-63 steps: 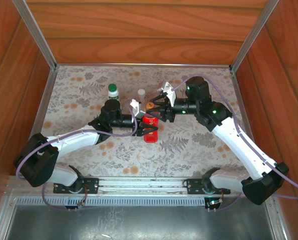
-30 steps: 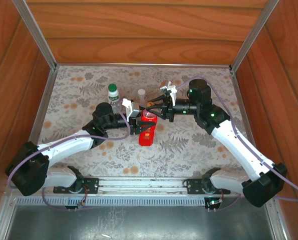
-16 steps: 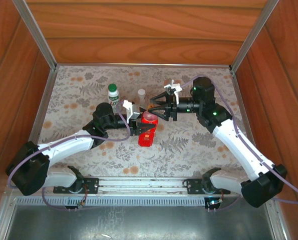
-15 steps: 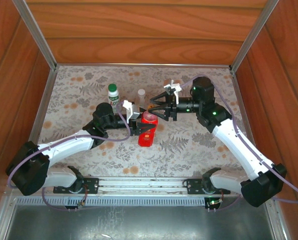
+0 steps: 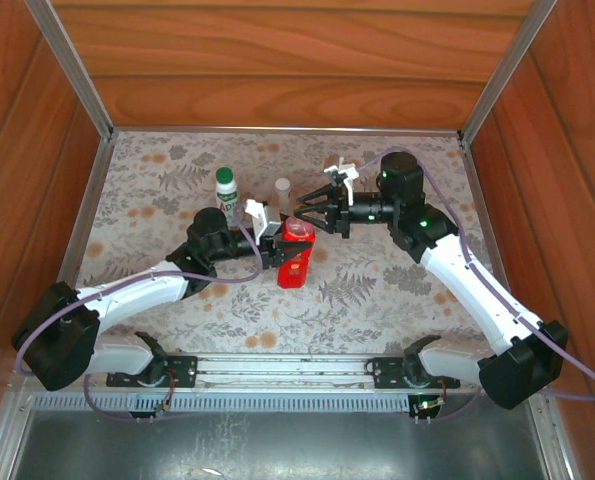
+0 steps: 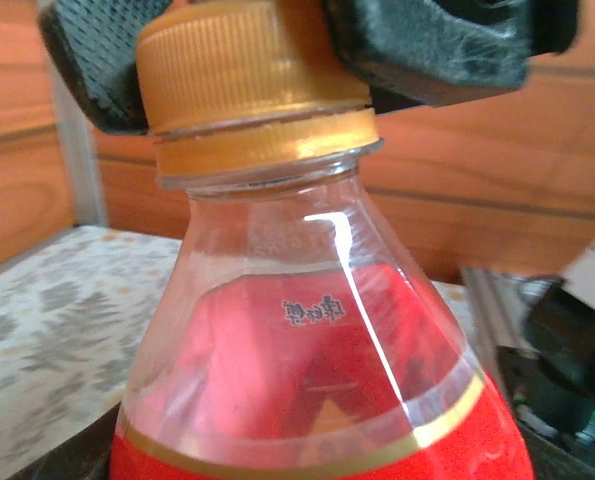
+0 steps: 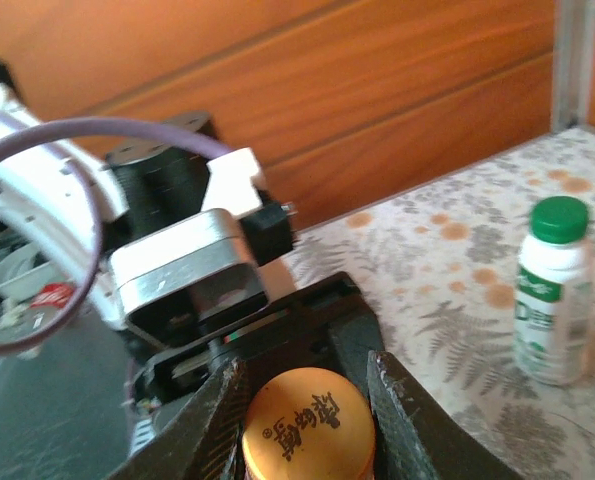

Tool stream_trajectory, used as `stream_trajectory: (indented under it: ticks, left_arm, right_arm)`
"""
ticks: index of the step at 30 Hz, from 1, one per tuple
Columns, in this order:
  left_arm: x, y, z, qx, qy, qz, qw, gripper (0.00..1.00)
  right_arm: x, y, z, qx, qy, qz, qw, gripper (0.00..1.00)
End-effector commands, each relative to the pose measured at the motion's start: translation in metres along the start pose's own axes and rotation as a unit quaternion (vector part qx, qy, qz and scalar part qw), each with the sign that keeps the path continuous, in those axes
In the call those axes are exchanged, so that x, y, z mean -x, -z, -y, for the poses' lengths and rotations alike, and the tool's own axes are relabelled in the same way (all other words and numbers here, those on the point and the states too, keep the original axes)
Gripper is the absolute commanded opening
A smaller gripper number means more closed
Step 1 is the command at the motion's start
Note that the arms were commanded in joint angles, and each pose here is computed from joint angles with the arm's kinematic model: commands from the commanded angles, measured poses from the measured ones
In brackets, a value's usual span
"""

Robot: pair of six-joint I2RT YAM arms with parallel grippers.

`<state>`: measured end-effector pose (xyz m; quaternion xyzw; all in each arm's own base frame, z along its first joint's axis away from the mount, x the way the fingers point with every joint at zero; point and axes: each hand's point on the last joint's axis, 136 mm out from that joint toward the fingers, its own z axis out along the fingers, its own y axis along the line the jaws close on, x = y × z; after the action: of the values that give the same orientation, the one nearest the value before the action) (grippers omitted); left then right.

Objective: Screw on the bottle caps

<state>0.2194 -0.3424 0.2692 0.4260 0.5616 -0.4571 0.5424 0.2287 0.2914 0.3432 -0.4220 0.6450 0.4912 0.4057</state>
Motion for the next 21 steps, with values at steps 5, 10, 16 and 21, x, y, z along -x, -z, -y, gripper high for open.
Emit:
stream_trajectory:
  ticks: [5,10,16,21]
  left_arm:
    - [0.011,-0.027,-0.055,0.215,-0.072,0.007,0.974,0.55]
    - [0.005,-0.065,-0.04,0.266,-0.14,-0.02,0.954,0.55]
    - [-0.007,-0.082,-0.01,0.21,-0.145,-0.025,0.967,0.55]
    - [-0.027,-0.063,0.0,0.13,-0.073,-0.027,0.988,0.55]
  right_arm:
    - [-0.02,0.018,0.084,-0.306,-0.086,0.02,0.948,0.19]
    - [-0.059,0.047,0.106,-0.465,-0.157,0.001,0.871,0.18]
    - [-0.054,0.049,0.095,-0.439,-0.122,0.017,0.89,0.26]
    - [-0.029,0.032,0.041,-0.27,0.01,0.016,0.963,0.54]
